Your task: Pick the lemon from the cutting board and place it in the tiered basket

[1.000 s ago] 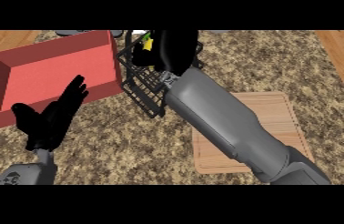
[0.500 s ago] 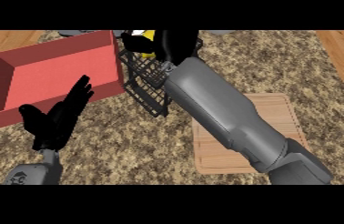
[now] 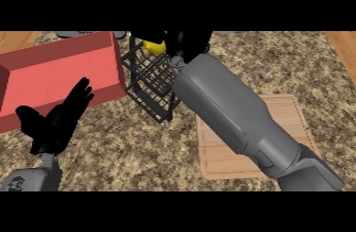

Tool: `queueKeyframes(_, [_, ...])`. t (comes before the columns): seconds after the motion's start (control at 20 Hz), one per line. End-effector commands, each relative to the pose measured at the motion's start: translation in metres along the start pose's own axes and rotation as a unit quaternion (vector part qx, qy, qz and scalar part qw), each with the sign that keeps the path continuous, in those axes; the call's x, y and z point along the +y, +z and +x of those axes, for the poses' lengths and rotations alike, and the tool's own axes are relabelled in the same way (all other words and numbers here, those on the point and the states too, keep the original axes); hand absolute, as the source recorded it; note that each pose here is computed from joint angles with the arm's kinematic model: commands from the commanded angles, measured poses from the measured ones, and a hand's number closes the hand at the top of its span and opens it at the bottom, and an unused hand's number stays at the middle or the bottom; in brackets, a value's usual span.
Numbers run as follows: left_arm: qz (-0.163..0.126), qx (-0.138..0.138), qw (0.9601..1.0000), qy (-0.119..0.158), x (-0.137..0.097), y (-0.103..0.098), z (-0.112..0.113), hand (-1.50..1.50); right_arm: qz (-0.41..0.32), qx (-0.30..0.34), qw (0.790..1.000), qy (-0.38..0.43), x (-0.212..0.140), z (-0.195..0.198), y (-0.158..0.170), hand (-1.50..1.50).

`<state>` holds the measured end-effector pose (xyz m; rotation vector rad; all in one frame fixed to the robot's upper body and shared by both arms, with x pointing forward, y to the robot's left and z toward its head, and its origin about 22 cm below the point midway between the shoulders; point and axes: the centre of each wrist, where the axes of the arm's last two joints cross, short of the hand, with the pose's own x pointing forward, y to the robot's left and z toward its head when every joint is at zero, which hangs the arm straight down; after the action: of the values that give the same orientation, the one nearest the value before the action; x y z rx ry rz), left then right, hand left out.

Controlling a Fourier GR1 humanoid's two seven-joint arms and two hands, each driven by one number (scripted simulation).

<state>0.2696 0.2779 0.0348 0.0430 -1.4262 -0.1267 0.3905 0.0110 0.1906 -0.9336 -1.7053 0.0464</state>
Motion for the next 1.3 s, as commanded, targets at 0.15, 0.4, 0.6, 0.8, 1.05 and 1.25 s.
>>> queueKeyframes(0.15, [0.014, 0.01, 0.9998, 0.001, 0.012, 0.009, -0.005, 0.0, -0.096, 0.05, 0.98, -0.165, -0.025, 0.002, -0.022, -1.5])
queueKeyframes(0.4, [0.038, 0.015, 0.9991, 0.004, 0.031, 0.005, -0.006, 0.0, -0.14, 0.051, 0.974, -0.17, -0.043, -0.008, -0.027, -1.5])
queueKeyframes(0.6, [0.047, 0.021, 0.9986, 0.008, 0.025, 0.018, -0.011, 0.0, -0.169, 0.071, 0.968, -0.171, -0.083, -0.032, -0.03, -1.5])
queueKeyframes(0.8, [0.052, 0.021, 0.9984, 0.005, 0.031, 0.02, -0.006, 0.0, -0.191, 0.077, 0.963, -0.176, -0.129, -0.066, -0.016, -1.5])
queueKeyframes(1.05, [0.043, 0.016, 0.9989, 0.008, 0.03, 0.027, -0.016, 0.0, -0.202, 0.061, 0.964, -0.161, -0.193, -0.097, 0.019, -1.5])
queueKeyframes(1.25, [0.041, 0.016, 0.999, 0.008, 0.014, 0.019, -0.008, 0.0, -0.2, 0.052, 0.966, -0.157, -0.253, -0.092, 0.035, -1.5])
